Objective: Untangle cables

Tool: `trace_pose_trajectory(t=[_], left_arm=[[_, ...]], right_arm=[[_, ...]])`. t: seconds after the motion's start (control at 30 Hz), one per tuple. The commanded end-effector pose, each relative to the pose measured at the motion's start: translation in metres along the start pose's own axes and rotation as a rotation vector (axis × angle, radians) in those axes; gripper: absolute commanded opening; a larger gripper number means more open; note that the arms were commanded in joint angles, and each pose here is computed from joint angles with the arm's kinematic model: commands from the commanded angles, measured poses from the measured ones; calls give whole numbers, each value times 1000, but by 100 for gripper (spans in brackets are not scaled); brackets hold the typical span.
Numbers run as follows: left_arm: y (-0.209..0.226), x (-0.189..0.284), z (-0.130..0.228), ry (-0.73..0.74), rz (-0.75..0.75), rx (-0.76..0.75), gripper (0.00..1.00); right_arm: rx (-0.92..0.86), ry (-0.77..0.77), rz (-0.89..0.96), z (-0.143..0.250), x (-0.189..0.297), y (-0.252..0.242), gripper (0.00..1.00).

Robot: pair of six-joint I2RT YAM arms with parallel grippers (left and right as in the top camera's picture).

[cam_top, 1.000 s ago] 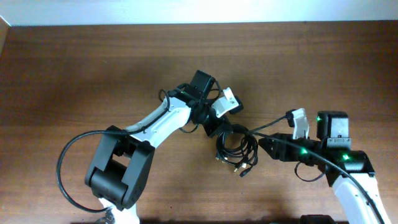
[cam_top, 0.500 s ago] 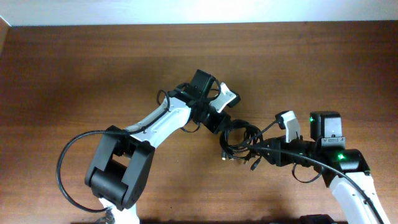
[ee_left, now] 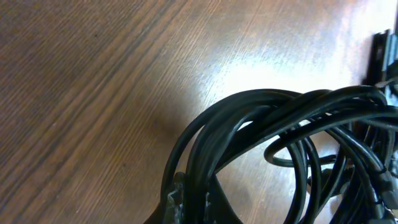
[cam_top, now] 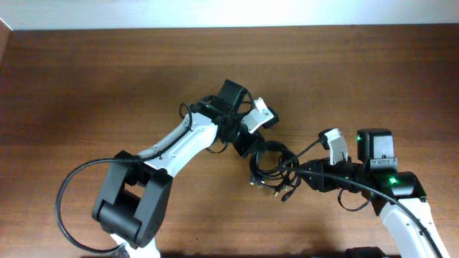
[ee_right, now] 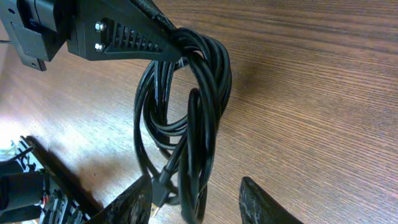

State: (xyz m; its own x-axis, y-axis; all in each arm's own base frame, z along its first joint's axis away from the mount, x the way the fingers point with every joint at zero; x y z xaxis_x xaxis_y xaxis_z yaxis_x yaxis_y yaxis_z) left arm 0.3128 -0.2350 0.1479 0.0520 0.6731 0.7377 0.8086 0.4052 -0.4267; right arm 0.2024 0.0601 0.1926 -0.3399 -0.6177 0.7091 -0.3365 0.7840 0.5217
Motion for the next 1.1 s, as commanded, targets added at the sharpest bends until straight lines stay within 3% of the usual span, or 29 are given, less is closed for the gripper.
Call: trace_pose_trajectory(t=[0.0, 0.2, 0.57, 0.7, 0.73, 0.93, 0.97, 1.0, 1.03, 1.07], left_arm=[[-13, 13, -13, -60, 56, -42, 0], [-12, 13, -13, -61, 56, -43, 0], [-19, 14, -15, -87, 139, -44, 0], [-19, 14, -15, -87, 136, -45, 0], [-17, 13, -14, -77, 109, -44, 0], [-6, 13, -9, -19, -32, -31, 0], [-4, 13, -7, -5, -58, -27, 2], [-4, 13, -7, -5, -56, -26, 13], [-4, 13, -7, -6, -57, -27, 41], [-4, 14, -8, -9, -57, -29, 46]], right_arm=[[28, -15, -22, -5, 2, 4, 44], [26, -12, -23, -4, 2, 4, 34], [29, -16, -94, -9, -4, 6, 33], [9, 8, -94, -9, -10, 1, 14], [12, 0, -91, -11, -10, 1, 5], [-39, -24, -84, -14, -8, 1, 4], [-38, -29, -84, -15, -7, 2, 4], [-37, -30, -84, -15, -7, 2, 4], [-37, -29, -83, -15, -7, 2, 4], [-37, -29, -83, -15, -7, 2, 4]])
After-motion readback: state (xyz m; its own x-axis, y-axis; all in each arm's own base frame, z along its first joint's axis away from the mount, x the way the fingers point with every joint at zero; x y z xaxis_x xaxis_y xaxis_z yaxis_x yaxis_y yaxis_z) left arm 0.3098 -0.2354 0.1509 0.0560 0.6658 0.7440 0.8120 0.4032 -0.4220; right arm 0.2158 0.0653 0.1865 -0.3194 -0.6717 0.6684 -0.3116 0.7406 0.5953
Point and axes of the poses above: each gripper's point midway between its finger pads, its own x axis back along the fingers, its own y axis along the line the jaws close on, z = x × y, the point moved 9 cm from there along x, back along the fingers, and after that the axes turned 1 degree about x, right-handed, at the moved point
